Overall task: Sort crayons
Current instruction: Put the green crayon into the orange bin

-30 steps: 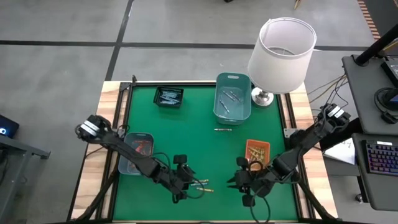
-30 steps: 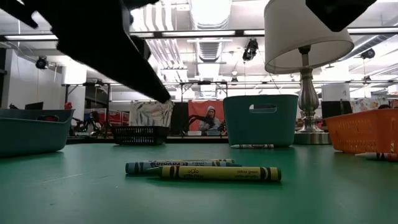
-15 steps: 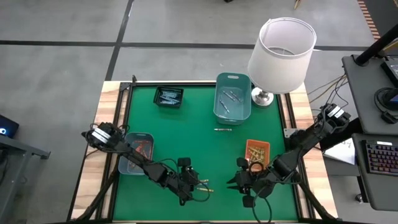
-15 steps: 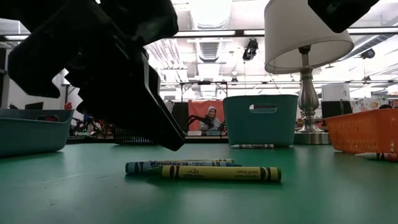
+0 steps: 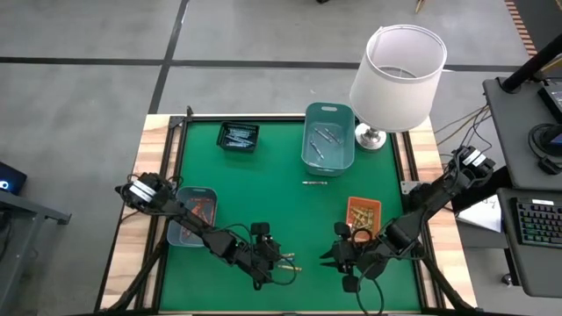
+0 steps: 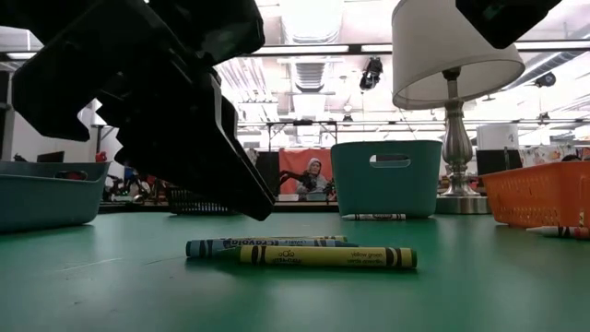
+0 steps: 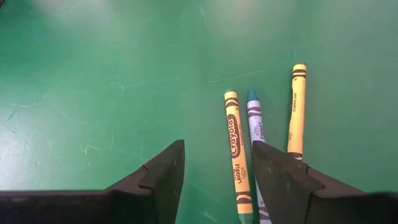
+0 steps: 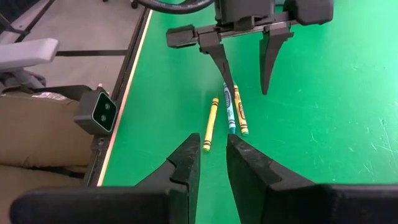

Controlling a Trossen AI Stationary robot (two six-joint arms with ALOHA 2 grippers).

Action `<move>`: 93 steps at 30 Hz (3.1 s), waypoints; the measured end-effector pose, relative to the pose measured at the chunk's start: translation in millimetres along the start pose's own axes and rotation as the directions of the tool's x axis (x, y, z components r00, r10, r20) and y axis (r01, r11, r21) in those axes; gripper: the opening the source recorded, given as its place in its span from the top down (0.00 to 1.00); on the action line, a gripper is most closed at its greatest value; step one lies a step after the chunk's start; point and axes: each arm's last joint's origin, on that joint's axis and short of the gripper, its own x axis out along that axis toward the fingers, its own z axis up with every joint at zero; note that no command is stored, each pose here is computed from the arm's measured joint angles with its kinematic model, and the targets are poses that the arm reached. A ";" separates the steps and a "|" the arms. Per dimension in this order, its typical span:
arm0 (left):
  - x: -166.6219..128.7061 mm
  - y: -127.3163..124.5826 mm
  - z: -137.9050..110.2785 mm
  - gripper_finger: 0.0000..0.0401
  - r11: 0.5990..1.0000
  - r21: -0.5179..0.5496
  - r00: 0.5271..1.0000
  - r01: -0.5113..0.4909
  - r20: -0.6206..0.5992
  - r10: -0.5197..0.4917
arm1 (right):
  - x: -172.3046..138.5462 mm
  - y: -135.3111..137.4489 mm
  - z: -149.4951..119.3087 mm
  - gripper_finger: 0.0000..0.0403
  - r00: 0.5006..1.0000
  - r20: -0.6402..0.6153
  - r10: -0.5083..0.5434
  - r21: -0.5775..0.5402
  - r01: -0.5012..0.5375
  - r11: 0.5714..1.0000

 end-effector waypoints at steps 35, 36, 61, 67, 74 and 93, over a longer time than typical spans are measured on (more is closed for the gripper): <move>14.6 7.4 -18.7 0.82 0.990 0.047 0.991 -0.130 -0.038 0.132 | 0.8 -0.9 -2.3 0.83 1.000 -0.006 -0.004 -0.004 0.004 1.000; 14.7 7.6 -18.8 0.85 0.990 0.049 0.990 -0.131 -0.040 0.133 | 0.9 -1.0 -2.7 0.83 1.000 -0.006 -0.004 -0.005 0.004 1.000; -38.7 30.6 50.3 1.00 0.981 0.125 0.960 -0.149 0.257 0.113 | 33.6 4.1 -17.6 0.83 0.988 0.070 -0.139 -0.223 0.151 0.963; -69.5 39.7 76.0 1.00 0.979 0.144 0.919 -0.146 0.387 0.081 | 34.6 9.0 -16.7 0.83 0.988 0.102 -0.113 -0.275 0.137 0.952; -81.5 36.6 91.8 1.00 0.976 0.205 0.852 -0.078 0.522 -0.041 | 32.5 16.3 -6.6 0.83 0.977 0.208 -0.054 -0.370 0.130 0.920; -85.5 45.4 56.1 1.00 0.982 0.167 0.571 0.083 0.800 -0.184 | 21.6 18.7 -0.4 0.83 0.855 0.515 0.067 -0.425 0.187 0.885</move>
